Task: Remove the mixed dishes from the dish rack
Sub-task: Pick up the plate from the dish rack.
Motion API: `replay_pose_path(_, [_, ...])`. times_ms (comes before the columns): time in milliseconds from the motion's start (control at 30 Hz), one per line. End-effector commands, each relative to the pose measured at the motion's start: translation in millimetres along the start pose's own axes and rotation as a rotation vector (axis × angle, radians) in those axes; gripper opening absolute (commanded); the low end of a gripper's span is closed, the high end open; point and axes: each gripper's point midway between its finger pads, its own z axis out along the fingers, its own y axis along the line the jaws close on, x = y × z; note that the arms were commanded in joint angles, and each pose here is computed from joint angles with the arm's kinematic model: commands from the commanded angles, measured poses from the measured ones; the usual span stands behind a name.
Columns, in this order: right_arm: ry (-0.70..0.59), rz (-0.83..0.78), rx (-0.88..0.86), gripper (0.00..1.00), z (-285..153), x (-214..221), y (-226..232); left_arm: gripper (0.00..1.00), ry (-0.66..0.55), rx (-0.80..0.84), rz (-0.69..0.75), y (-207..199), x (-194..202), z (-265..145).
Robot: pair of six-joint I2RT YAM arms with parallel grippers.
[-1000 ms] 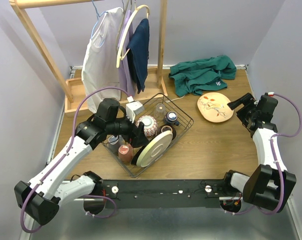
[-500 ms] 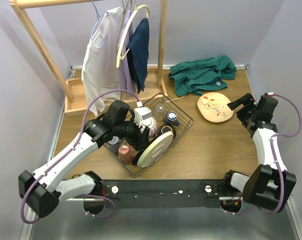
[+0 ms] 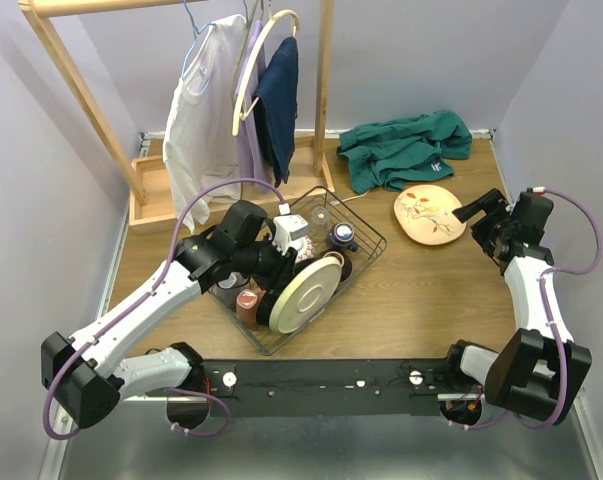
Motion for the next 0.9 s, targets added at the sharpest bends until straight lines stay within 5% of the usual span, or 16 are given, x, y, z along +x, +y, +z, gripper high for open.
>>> replay_pose_path(0, [0.039,-0.010,-0.004,0.93,-2,14,-2,0.36,0.025,-0.022,-0.001,3,2,0])
replay_pose_path(433, [0.044,-0.009,-0.006,0.92,-4,15,-2,0.01,-0.019,0.069,0.024,-21,-20,-15])
replay_pose_path(867, [0.046,-0.006,-0.016,0.92,-4,16,0,0.00,-0.139,0.172,0.042,-58,-60,-47])
